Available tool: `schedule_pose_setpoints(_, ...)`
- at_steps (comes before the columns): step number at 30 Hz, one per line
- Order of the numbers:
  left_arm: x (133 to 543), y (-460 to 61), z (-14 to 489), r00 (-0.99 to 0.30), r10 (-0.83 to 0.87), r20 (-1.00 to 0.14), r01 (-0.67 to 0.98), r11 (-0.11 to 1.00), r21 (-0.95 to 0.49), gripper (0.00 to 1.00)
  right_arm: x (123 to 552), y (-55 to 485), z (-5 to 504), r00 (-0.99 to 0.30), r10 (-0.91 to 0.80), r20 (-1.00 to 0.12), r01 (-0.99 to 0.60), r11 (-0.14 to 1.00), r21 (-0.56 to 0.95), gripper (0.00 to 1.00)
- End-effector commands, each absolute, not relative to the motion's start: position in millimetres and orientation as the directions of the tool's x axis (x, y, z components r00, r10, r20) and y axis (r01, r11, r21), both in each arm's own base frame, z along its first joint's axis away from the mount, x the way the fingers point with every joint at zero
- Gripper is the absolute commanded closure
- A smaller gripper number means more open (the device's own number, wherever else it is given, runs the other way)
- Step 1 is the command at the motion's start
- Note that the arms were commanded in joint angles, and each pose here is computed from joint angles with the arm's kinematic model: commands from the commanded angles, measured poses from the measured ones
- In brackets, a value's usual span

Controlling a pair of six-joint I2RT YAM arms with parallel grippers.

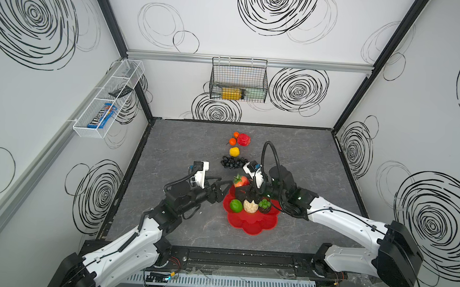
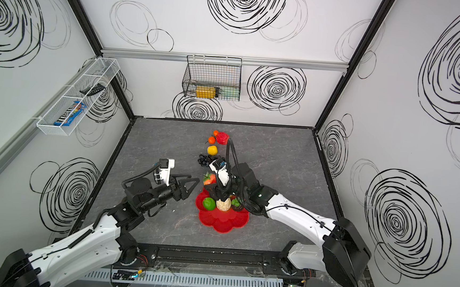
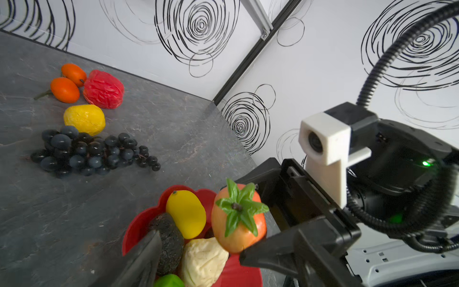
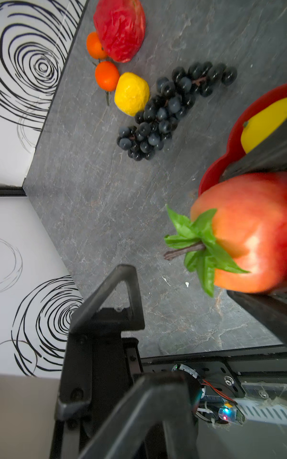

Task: Arrange fruit in a fruit bowl
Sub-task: Place the fruit in the fruit bowl.

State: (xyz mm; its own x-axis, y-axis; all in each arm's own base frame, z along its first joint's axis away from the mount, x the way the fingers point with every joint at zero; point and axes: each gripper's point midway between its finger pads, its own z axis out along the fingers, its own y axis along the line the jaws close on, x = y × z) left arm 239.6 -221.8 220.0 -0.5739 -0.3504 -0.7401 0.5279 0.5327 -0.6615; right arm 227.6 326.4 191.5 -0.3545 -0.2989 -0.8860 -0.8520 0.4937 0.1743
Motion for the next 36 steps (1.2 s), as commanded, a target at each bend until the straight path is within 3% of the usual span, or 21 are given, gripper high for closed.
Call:
schedule_pose_setpoints(1,237.2,-236.0,231.1,-0.604,-0.326,-0.727,0.546,0.495,-0.676,0.11,222.4,330.7,212.0,-0.272,-0.242,-0.931,-0.863,0.489,0.125,0.36)
schedule_pose_setpoints(14,216.3,-270.7,218.9,-0.659,-0.130,-0.741,0.621,0.462,-0.633,0.13,209.3,332.0,202.4,-0.199,-0.270,-0.942,-0.867,0.497,0.040,0.36)
schedule_pose_setpoints(36,214.0,-281.8,196.8,-0.685,-0.031,-0.728,0.633,0.470,-0.615,0.49,203.1,336.1,205.8,-0.166,-0.268,-0.949,-0.868,0.497,0.012,0.36)
